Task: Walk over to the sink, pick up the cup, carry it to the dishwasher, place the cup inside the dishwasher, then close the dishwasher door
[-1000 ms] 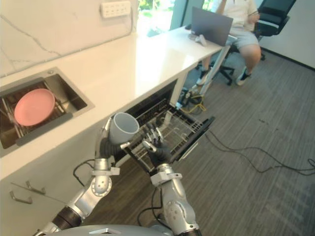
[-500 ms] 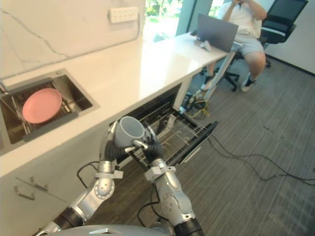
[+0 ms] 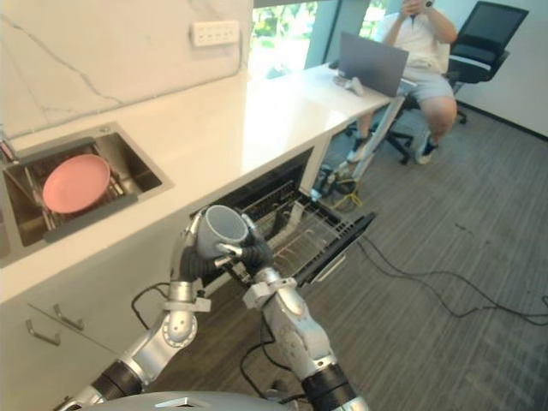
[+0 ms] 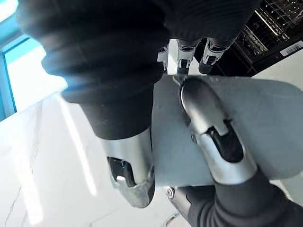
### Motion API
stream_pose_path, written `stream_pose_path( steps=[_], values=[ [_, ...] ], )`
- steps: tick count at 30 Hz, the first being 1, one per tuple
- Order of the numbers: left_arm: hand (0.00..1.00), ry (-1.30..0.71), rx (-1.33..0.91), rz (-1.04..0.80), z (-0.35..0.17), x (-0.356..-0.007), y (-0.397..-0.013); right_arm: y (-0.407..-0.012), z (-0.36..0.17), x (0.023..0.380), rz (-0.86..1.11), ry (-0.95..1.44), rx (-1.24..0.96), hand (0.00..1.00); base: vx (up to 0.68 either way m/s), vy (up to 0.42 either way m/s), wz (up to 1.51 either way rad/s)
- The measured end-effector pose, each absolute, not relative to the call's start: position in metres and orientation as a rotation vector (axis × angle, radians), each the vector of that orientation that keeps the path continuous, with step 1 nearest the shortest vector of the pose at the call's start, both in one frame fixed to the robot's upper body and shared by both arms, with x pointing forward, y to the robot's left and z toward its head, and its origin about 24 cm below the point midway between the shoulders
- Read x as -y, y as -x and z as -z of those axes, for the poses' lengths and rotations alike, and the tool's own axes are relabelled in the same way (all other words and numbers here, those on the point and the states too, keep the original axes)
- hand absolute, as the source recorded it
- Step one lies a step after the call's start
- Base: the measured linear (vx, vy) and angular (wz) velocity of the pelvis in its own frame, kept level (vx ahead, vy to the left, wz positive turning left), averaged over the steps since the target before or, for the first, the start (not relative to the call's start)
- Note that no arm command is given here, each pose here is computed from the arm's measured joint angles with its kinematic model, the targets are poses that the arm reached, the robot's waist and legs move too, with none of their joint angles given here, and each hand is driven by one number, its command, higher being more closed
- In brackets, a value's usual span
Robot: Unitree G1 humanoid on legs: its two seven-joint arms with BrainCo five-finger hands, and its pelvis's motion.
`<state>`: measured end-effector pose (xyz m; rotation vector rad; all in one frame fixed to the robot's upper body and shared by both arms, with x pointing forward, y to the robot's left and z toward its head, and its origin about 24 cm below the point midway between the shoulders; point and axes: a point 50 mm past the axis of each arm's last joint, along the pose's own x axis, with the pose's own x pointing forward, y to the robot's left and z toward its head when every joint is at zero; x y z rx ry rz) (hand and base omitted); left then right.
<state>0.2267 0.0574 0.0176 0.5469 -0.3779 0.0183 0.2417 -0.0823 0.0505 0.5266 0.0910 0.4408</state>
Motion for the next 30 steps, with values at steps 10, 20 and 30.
stream_pose_path(
  steps=[10,20,30],
  values=[
    [1.0,-0.546,0.37,-0.012,-0.016,-0.057,-0.227,-0.242,-0.05,0.079,-0.465,-0.535,-0.116,0.0,0.0,0.0,0.0],
    [1.0,-0.547,0.37,-0.043,-0.016,-0.059,-0.227,-0.242,-0.05,0.077,-0.461,-0.51,-0.114,1.0,0.0,0.0,0.0],
    [1.0,-0.524,0.395,-0.087,-0.023,-0.059,-0.229,-0.243,-0.058,0.069,-0.437,-0.544,-0.065,1.0,0.0,0.0,0.0]
  ],
)
